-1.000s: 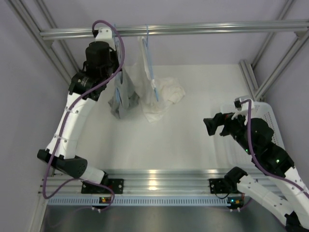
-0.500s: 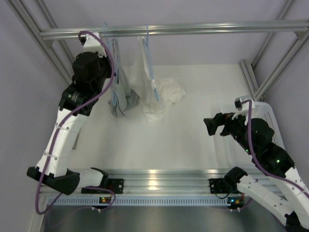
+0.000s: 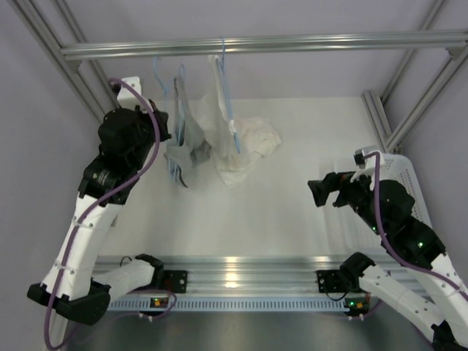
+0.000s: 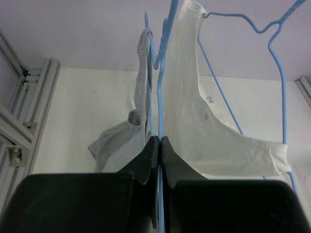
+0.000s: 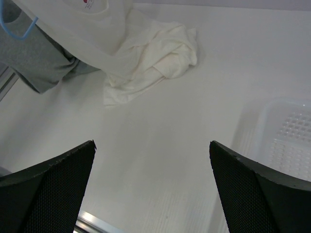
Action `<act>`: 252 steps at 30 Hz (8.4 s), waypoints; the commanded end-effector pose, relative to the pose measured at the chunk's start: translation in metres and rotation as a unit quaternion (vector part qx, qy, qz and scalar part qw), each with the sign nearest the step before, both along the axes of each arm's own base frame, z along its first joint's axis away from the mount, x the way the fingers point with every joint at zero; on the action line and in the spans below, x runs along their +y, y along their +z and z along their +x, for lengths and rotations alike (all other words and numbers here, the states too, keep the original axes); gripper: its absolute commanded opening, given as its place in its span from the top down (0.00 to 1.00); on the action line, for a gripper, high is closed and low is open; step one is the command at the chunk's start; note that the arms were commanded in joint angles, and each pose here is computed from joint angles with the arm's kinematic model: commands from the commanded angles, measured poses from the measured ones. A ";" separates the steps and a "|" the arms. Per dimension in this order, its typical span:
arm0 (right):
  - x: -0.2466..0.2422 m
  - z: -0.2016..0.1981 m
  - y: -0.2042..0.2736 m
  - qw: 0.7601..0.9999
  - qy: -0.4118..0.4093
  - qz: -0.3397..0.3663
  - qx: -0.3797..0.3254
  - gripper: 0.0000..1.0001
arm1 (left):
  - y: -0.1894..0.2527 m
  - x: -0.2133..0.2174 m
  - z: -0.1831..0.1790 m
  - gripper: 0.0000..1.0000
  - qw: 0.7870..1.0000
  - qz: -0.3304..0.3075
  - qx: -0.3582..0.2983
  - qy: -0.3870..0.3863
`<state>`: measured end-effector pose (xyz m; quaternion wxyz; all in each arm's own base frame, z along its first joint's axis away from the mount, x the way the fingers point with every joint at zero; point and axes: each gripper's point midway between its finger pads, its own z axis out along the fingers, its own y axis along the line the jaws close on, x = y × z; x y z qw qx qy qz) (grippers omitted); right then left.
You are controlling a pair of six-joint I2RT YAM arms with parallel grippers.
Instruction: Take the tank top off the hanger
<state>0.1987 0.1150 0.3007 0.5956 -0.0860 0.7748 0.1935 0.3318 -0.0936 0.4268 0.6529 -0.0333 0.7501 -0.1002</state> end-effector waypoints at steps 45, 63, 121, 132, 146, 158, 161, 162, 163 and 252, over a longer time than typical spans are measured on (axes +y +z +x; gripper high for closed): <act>0.287 0.013 0.095 0.940 0.333 0.020 -0.074 0.29 | -0.001 -0.023 -0.260 1.00 0.942 -0.113 0.044 -0.312; 0.301 -0.007 0.080 0.921 0.380 0.067 -0.052 0.37 | 0.008 -0.022 -0.252 1.00 0.947 -0.117 0.023 -0.298; 0.225 0.038 0.120 0.976 0.176 0.087 -0.091 1.00 | -0.007 0.002 -0.277 1.00 0.957 -0.084 0.013 -0.276; 0.206 0.045 0.113 0.985 0.141 0.056 -0.083 1.00 | 0.002 -0.008 -0.292 1.00 0.941 -0.084 -0.003 -0.327; 0.189 0.049 0.108 0.988 0.130 0.040 -0.078 1.00 | 0.005 -0.019 -0.299 1.00 0.925 -0.084 -0.015 -0.369; 0.200 0.040 0.103 0.977 0.196 0.046 -0.066 1.00 | 0.009 -0.020 -0.300 1.00 0.922 -0.071 -0.034 -0.379; 0.195 0.043 0.102 0.978 0.196 0.049 -0.054 1.00 | 0.007 -0.022 -0.304 1.00 0.917 -0.065 -0.037 -0.392; 0.194 0.042 0.100 0.977 0.201 0.047 -0.047 1.00 | 0.008 -0.022 -0.306 1.00 0.916 -0.064 -0.042 -0.394; 0.194 0.042 0.099 0.977 0.204 0.047 -0.046 1.00 | 0.008 -0.021 -0.305 1.00 0.917 -0.065 -0.044 -0.391; 0.153 0.024 -0.145 0.986 0.113 -0.025 0.117 0.35 | 0.019 0.049 -0.130 1.00 0.987 -0.085 -0.136 -0.004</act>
